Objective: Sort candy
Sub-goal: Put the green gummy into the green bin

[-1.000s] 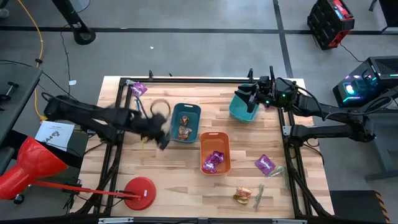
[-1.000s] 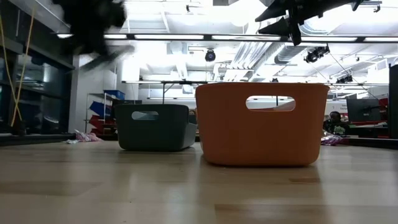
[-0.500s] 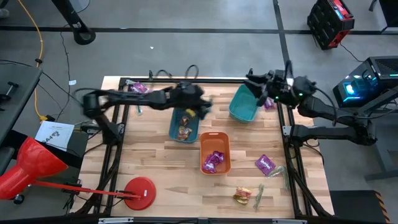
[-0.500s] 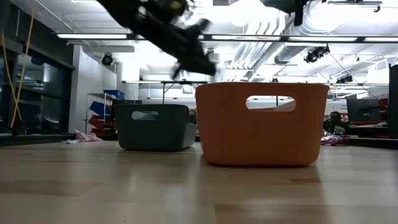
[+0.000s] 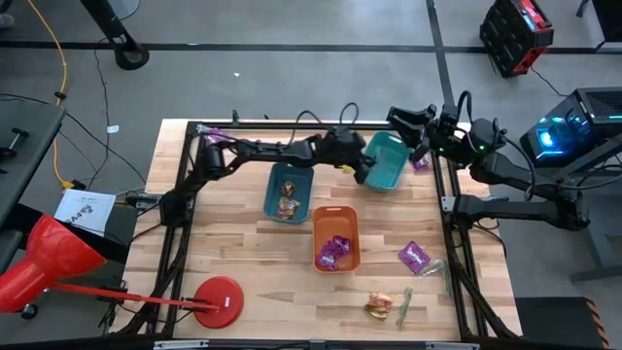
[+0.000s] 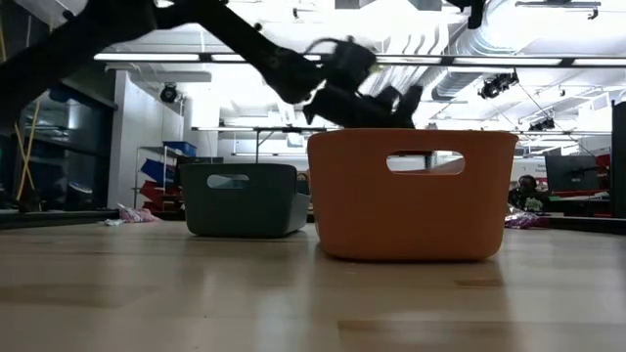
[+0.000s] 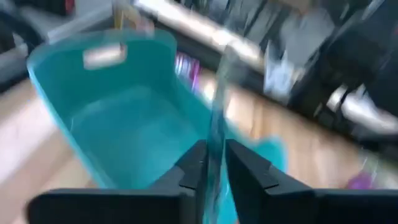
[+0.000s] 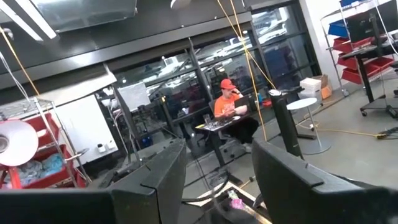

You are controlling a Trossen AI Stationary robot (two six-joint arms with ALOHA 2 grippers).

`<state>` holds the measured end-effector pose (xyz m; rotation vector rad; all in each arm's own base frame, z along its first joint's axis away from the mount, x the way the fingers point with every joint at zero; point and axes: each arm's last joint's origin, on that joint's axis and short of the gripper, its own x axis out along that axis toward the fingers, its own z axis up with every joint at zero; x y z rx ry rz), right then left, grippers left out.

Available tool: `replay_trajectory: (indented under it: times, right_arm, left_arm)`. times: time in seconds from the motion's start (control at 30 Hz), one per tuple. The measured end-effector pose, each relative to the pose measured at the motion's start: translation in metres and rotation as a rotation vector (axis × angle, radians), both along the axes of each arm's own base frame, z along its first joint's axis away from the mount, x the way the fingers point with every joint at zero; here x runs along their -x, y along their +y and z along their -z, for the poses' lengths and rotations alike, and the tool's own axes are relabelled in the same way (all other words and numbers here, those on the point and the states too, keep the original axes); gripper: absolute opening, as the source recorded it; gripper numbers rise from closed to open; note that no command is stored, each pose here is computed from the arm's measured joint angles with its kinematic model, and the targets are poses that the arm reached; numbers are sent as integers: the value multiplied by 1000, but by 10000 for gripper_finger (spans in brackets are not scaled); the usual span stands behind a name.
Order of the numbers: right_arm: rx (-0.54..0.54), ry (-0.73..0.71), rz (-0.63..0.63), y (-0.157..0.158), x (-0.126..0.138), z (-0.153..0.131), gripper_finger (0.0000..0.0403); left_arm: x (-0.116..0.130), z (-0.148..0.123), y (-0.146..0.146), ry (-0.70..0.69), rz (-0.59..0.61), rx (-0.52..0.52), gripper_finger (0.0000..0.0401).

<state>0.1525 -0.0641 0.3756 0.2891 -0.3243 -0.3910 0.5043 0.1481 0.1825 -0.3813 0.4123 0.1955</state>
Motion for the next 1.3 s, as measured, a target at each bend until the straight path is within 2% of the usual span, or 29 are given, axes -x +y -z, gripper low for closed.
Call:
replay_trajectory:
  times: [0.07, 0.2, 0.37, 0.47, 0.6, 0.73, 0.87, 1.0, 1.17, 1.3]
  right_arm:
    - [0, 0, 0, 0, 0, 0, 177]
    - [12, 16, 4, 0, 0, 1, 177]
    - [18, 26, 7, 0, 0, 2, 177]
    - [17, 43, 8, 0, -1, 3, 177]
    - [9, 65, 14, -1, -1, 5, 177]
    - [3, 80, 15, -2, -1, 7, 177]
    - [1, 85, 14, -2, -1, 7, 177]
    - [1, 86, 14, -2, -1, 7, 177]
    - [0, 87, 14, -2, -1, 7, 177]
    - [0, 87, 14, -2, -1, 7, 177]
  left_arm:
    - [-1, -5, 0, 51, 29, -31, 88]
    - [6, -33, 4, 79, 33, -42, 151]
    - [50, -82, 15, 262, -4, -53, 202]
    - [86, -105, 20, 461, -142, -121, 210]
    - [139, -111, 27, 625, -414, -160, 211]
    - [200, -89, 20, 695, -687, -73, 211]
    - [260, -57, -5, 751, -896, 60, 211]
    - [308, -32, -27, 763, -1101, 207, 211]
    - [344, 2, -38, 732, -1326, 383, 211]
    - [355, 25, -34, 701, -1386, 408, 211]
